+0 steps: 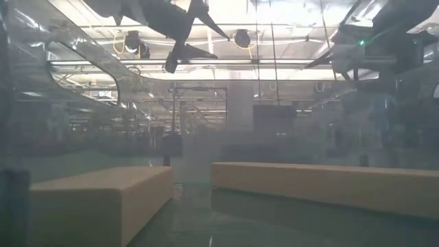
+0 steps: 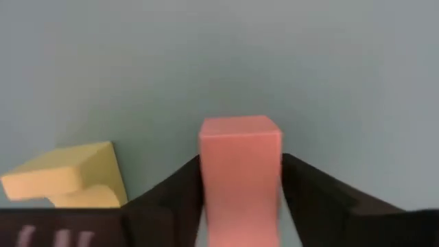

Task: Sort & place blocks by color
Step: Put the pink block into the black bin

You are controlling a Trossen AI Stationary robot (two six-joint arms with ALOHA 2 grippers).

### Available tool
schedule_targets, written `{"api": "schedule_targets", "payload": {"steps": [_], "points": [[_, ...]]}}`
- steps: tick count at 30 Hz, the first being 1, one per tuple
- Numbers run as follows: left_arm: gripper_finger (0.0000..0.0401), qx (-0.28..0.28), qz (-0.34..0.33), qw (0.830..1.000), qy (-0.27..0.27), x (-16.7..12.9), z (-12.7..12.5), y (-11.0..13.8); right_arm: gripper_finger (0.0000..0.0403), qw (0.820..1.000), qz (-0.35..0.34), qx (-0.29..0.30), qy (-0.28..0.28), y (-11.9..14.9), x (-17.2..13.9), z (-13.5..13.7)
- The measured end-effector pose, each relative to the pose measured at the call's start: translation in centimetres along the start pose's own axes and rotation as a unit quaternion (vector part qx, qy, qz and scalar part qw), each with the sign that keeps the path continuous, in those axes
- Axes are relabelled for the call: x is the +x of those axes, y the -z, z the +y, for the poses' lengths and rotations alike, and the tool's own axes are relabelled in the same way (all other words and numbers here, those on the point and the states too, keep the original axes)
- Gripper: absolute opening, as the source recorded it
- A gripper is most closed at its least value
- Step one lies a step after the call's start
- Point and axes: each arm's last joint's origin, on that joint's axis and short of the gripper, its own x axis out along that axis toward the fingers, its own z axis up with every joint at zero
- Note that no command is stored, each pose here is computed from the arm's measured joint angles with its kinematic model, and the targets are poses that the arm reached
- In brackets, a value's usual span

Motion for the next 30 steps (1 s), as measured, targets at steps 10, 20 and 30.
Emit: {"api": "schedule_targets", "payload": {"steps": [10, 20, 30], "points": [[0.0223, -0.008, 0.004, 1.000, 0.002, -0.1, -0.1, 0.2, 0.0112, 0.995, -0.071, 0.068, -0.018, -0.7, -0.8, 0.2], [0.0223, 0.002, 0.016, 1.000, 0.013, -0.4, -0.7, 1.0, 0.0112, 0.939, -0.301, 0.103, -0.131, -3.1, -4.8, 0.8], [0.0223, 0.221, 0.020, 0.973, 0.069, -1.4, -2.7, 3.0, 0.0112, 0.773, -0.553, 0.134, -0.279, -5.6, -10.8, 1.2]]}}
